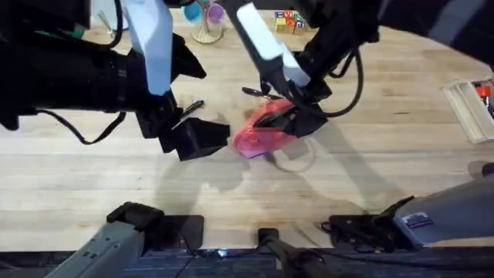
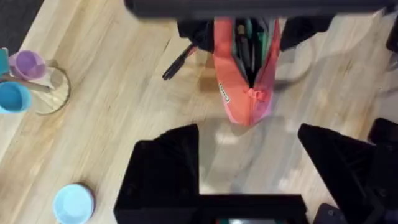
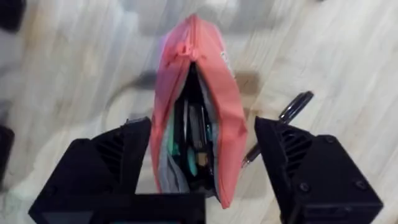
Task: Unzip the bag, pick up the pens from the table one at a time and place them inside, then zip the bag closed.
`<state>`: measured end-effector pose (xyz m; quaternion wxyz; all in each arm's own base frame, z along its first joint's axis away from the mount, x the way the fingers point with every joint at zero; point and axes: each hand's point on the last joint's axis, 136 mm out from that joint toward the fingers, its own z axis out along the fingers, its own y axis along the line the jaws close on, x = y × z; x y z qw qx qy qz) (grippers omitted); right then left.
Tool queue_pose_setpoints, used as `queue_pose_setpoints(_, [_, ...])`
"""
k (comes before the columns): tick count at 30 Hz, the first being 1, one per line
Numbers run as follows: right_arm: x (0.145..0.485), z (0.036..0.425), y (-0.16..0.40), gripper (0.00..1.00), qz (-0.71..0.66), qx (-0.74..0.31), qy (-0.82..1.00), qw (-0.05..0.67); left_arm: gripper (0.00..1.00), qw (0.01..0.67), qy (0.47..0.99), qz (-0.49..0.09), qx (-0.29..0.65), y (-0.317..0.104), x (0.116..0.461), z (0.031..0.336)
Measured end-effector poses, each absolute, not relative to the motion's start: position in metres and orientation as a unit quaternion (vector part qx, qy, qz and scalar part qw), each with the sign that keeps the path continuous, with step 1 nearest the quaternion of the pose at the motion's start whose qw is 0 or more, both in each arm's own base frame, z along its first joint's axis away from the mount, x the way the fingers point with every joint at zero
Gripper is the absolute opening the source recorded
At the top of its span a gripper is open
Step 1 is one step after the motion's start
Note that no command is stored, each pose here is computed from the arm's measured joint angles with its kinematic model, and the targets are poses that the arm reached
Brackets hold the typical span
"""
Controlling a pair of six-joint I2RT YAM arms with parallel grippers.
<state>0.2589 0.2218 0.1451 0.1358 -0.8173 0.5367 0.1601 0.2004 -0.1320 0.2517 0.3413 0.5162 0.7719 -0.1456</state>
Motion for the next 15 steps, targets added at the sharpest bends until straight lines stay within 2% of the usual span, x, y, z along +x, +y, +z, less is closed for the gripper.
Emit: queue_pose_setpoints(15, [0.245, 0.208, 0.221, 0.996, 0.161, -0.742, 0.616, 0.209, 0.994, 0.332, 0.788, -0.101, 0.508, -0.118, 0.208, 0.246])
